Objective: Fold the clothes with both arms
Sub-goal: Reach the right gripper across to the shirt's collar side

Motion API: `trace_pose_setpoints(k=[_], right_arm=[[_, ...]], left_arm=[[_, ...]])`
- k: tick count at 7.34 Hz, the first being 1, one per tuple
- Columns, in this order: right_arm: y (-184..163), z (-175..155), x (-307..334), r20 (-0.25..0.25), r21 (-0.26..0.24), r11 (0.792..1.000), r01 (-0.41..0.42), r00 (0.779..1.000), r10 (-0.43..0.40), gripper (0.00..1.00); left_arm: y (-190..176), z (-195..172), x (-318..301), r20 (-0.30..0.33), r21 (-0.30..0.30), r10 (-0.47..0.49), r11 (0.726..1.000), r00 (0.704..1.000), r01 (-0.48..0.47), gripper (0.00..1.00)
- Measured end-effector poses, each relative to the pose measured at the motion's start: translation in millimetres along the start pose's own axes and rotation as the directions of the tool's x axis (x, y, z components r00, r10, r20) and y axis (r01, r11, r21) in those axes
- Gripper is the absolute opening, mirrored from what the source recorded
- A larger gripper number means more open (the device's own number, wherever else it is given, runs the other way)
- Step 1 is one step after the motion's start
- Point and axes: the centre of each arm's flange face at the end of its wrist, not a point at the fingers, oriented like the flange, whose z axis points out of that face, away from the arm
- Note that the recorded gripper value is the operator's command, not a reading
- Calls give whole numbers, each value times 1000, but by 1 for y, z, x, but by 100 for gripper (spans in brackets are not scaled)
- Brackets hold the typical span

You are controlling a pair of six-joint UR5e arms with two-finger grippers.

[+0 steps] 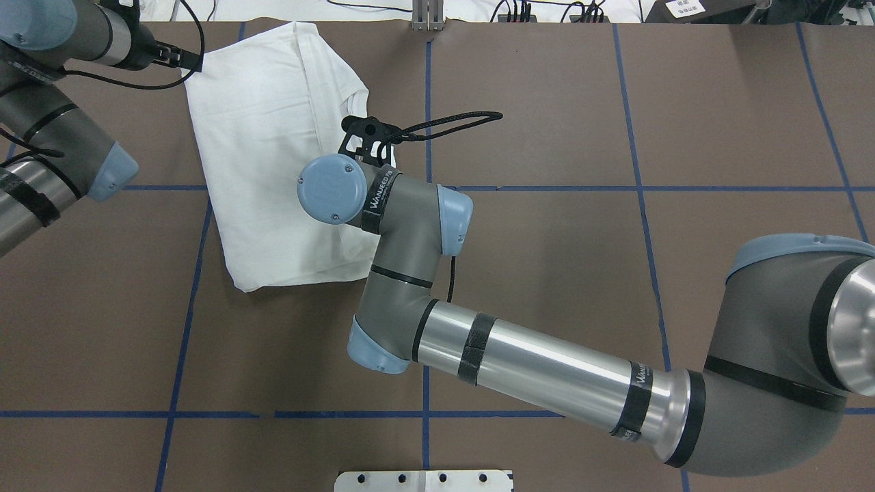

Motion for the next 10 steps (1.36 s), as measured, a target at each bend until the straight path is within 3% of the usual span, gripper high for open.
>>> trace_pose_setpoints(k=[3, 10], right_arm=[[13, 9, 4, -24, -6, 998, 58, 998, -58, 66], [24, 18, 12, -35, -16, 998, 67, 997, -67, 59]], left_arm=[[0, 0, 0, 0, 0, 0, 1000, 1000, 0, 100], [0, -1, 0, 0, 3, 0, 1000, 1000, 0, 100]])
